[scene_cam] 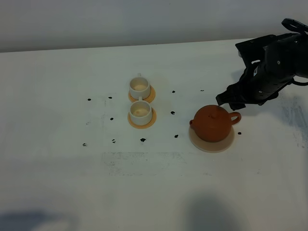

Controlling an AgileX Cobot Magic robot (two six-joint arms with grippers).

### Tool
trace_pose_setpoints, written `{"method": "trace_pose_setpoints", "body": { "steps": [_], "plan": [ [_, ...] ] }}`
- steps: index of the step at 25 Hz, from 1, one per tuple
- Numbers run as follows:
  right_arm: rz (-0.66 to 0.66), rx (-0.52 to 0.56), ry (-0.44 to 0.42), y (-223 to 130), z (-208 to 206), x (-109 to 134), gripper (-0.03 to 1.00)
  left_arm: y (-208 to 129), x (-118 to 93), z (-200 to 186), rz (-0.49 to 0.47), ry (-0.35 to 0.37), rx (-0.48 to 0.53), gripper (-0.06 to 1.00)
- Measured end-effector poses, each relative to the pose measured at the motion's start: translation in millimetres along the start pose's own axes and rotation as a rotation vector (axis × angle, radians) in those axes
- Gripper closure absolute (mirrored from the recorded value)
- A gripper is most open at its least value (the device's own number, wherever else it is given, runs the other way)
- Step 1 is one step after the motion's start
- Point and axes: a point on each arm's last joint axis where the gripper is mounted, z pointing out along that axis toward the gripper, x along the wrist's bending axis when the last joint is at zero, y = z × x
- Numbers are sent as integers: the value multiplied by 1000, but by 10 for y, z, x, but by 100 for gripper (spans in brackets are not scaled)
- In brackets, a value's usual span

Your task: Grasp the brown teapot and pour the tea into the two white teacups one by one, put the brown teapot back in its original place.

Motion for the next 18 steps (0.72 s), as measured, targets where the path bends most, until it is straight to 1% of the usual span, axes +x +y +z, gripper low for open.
{"method": "trace_pose_setpoints", "body": {
  "steps": [18],
  "plan": [
    [-3,71,-4,-95,26,-4,46,0,0,0,0,0,0,74]
  ]
}}
